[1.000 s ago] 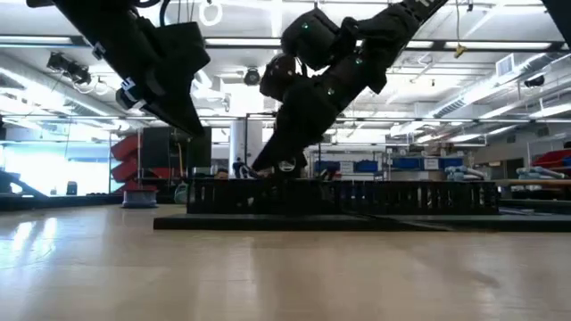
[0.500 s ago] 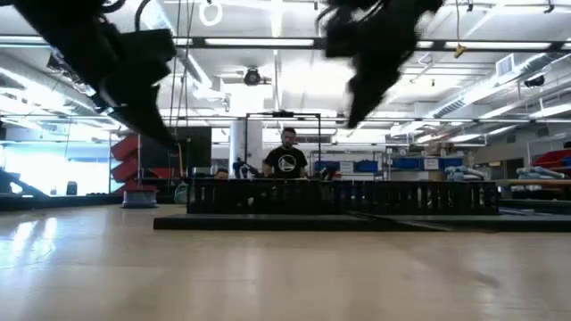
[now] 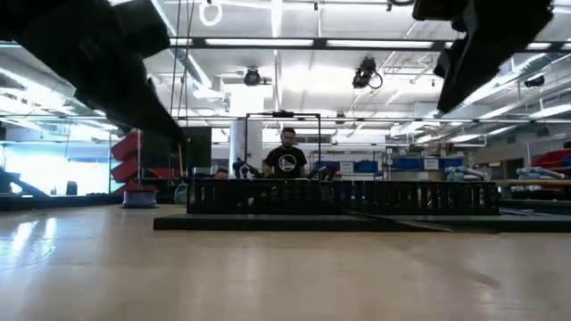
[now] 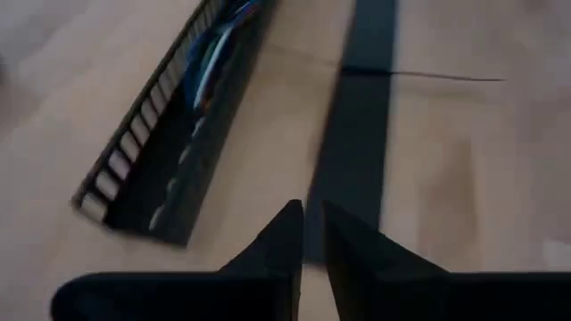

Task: Ziptie cables
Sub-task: Close the black cable duct

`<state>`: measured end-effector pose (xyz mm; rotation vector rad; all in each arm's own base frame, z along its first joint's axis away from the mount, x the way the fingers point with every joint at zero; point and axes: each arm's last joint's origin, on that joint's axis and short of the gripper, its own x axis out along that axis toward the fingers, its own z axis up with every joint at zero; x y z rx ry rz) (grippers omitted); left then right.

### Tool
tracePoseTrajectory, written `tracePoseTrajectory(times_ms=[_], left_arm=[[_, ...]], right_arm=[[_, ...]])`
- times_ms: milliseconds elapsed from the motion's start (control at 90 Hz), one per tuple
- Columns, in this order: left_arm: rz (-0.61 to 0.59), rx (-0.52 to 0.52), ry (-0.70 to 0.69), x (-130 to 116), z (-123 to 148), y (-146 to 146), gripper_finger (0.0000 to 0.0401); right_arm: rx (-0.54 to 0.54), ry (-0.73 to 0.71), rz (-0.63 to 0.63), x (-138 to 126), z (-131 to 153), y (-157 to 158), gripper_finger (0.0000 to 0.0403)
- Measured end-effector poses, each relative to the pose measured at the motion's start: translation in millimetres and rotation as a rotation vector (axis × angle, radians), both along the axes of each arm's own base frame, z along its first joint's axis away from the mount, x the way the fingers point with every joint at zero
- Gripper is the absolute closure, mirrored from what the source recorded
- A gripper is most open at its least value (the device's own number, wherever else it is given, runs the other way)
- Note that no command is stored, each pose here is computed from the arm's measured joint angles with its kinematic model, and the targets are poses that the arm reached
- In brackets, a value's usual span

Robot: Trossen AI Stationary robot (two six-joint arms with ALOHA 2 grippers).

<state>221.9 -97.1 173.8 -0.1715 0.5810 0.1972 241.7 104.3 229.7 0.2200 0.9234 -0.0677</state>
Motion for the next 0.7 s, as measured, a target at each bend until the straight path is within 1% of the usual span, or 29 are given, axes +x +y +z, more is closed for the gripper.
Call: tracePoseTrajectory(times_ms=[78, 178, 256, 378, 422, 511, 611, 700], left_arm=[[-0.014, 0.037, -0.023, 2, 2, 0, 0.0366], [0.019, 0.102, -0.062, 4, 5, 2, 0.0359], [0.070, 0.156, -0.072, 6, 6, 9, 0.0344], [0.116, 0.223, -0.027, 12, 5, 30, 0.0314], [0.100, 0.214, 0.004, 15, 3, 39, 0.0306], [0.041, 0.129, 0.035, 23, -2, 53, 0.0295], [-0.019, 0.137, 0.077, 30, -9, 60, 0.0291], [-0.065, 0.116, 0.114, 36, -16, 65, 0.0290]], right_arm=[[-0.021, 0.039, -0.002, 3, -18, 1, 0.0203], [-0.043, 0.088, -0.012, 10, -34, 1, 0.0182], [-0.053, 0.123, -0.030, 15, -45, 0, 0.0164], [-0.065, 0.152, -0.036, 19, -55, 1, 0.0142], [-0.070, 0.161, -0.033, 19, -56, 1, 0.0137], [-0.068, 0.161, -0.029, 19, -56, 1, 0.0130], [-0.068, 0.165, -0.018, 17, -55, 3, 0.0126], [-0.071, 0.177, -0.012, 15, -56, 3, 0.0125]])
